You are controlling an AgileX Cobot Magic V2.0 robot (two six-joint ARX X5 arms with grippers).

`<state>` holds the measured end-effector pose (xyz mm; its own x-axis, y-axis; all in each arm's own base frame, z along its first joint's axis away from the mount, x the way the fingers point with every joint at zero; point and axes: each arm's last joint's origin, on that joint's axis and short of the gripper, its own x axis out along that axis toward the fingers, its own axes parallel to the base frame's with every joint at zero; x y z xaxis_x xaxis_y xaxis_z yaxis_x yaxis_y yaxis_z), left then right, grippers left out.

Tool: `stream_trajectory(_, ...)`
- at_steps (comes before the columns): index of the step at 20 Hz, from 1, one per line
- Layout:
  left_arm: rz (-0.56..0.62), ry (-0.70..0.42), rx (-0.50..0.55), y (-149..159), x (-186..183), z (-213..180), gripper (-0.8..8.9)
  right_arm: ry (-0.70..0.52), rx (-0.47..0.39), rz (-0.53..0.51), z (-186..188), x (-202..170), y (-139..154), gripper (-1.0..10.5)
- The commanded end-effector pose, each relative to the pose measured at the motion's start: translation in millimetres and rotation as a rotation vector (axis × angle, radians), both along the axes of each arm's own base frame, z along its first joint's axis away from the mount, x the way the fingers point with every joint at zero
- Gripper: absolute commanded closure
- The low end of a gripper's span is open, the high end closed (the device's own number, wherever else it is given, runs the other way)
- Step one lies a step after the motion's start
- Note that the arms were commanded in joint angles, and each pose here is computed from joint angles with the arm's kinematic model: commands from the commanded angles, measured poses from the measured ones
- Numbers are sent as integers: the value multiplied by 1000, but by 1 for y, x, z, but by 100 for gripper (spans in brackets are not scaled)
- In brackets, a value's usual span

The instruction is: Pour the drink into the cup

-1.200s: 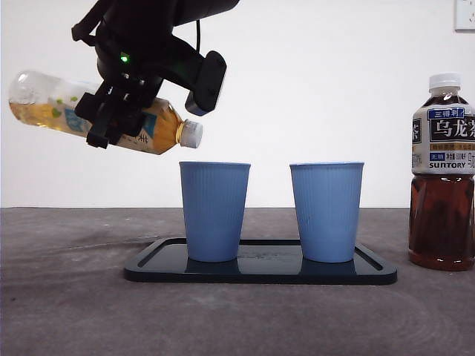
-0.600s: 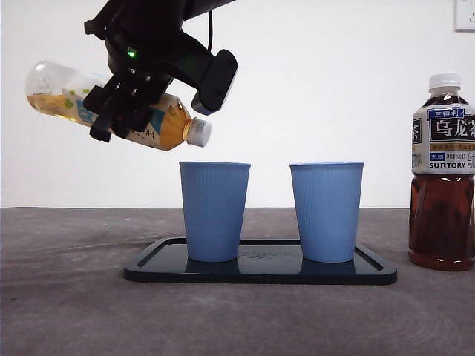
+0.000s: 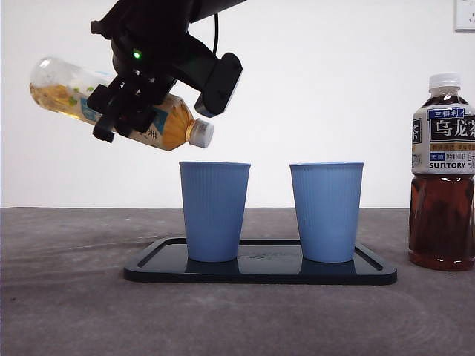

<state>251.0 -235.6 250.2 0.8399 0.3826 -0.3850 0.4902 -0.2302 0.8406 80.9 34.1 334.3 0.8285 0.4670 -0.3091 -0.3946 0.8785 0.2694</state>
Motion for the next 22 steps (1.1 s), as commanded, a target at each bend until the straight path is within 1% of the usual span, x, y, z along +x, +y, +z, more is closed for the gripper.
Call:
stream_trajectory(1,93,-131,-208,-2,1,10,727,-23,1,9,5,-1,0,490)
stream_trajectory(3,148,-195,-350,-2,1,12,728,-23,1,9,5,-1,0,490)
stream_trajectory(4,169,-217,-409,-1,0,13,728,-23,2,10,5,-1,0,490)
stream_trajectory(6,205,-247,-561,0,-2,18,728,-23,1,10,4,-1,0,490)
stream_trajectory(9,245,-251,-796,4,-7,28,728,-22,2,13,4,-1,0,490)
stream_trajectory(12,270,-245,-993,11,-12,43,728,-22,2,13,4,-1,0,490)
stream_trajectory(16,287,-210,-1168,22,-19,60,739,-22,2,12,4,-1,0,490)
stream_trajectory(19,291,-165,-1298,33,-23,73,798,-23,1,12,5,-1,0,490)
stream_trajectory(21,293,-122,-1394,43,-23,81,798,-22,2,12,4,-1,0,490)
stream_trajectory(22,296,-110,-1426,47,-23,84,797,-22,2,12,4,-1,0,490)
